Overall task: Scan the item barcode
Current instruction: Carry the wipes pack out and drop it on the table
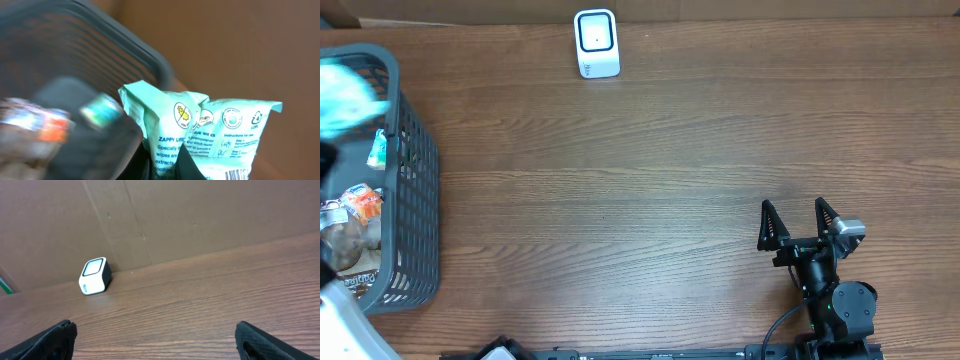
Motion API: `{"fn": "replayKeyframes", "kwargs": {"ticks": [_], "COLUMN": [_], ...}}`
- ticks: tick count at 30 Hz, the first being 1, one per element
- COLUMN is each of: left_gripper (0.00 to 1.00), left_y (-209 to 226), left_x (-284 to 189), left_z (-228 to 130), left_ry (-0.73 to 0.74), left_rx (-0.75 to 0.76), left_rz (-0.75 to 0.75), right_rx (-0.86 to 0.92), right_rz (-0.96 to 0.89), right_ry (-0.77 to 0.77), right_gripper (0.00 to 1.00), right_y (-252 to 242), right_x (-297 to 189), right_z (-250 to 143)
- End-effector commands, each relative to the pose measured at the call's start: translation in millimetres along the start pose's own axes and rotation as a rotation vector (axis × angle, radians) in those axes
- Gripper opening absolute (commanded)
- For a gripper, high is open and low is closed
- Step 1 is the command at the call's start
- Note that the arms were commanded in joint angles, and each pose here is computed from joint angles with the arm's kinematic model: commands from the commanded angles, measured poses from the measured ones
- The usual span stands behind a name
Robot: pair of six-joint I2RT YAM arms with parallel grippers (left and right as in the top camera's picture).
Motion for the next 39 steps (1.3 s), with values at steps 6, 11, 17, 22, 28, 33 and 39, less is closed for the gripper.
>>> {"fn": "replayKeyframes", "kwargs": {"ticks": [6,11,17,22,28,33,39], "left_gripper": [0.04,0.04,0.04,0.04,0.04,0.14,0.54], "left_y": [-52.2,-59.3,-59.8,-55.7,-53.8,-49.5,-61.6], "left_x": [17.0,51.0,98.6,131.3,165.6,183.3,181.3], "left_z": [-84.3,-143.1,-228.4,-282.0,-333.6,-365.5,-352.5], "left_ry": [0.360,0.561,0.787,0.902,0.999,1.054,1.017], "left_rx": [0.199,0.294,0.394,0.443,0.484,0.521,0.544], "left_rz": [-0.165,-0.149,-0.116,-0.070,-0.016,0.015,-0.030], "right_rx": [-0.001,-0.001,-0.001,-0.001,-0.001,-0.001,-0.001], "right_rz": [-0.005,-0.005,-0.005,-0.005,-0.005,-0.005,-0.005], "right_ry": [-0.006,-0.006,-0.006,-0.006,-0.006,-0.006,-0.006], "right_gripper": [1.00,1.00,1.00,1.00,1.00,1.00,1.00], "right_y": [-1.0,-1.0,-1.0,-1.0,-1.0,-1.0,-1.0], "right_x": [0.0,0.0,0.0,0.0,0.0,0.0,0.0], "right_z": [-1.9,-1.9,-1.9,-1.9,-1.9,-1.9,-1.9]}}
Point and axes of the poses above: each gripper's point midway between its finger pads, its own x axis out along the fingers, its own y axis along the line the jaws close on, z = x × y, the point moved 9 cm from there along -x, back along the fingers, and after that the axes turned 11 degrees about -x, right-handed, at the moved point
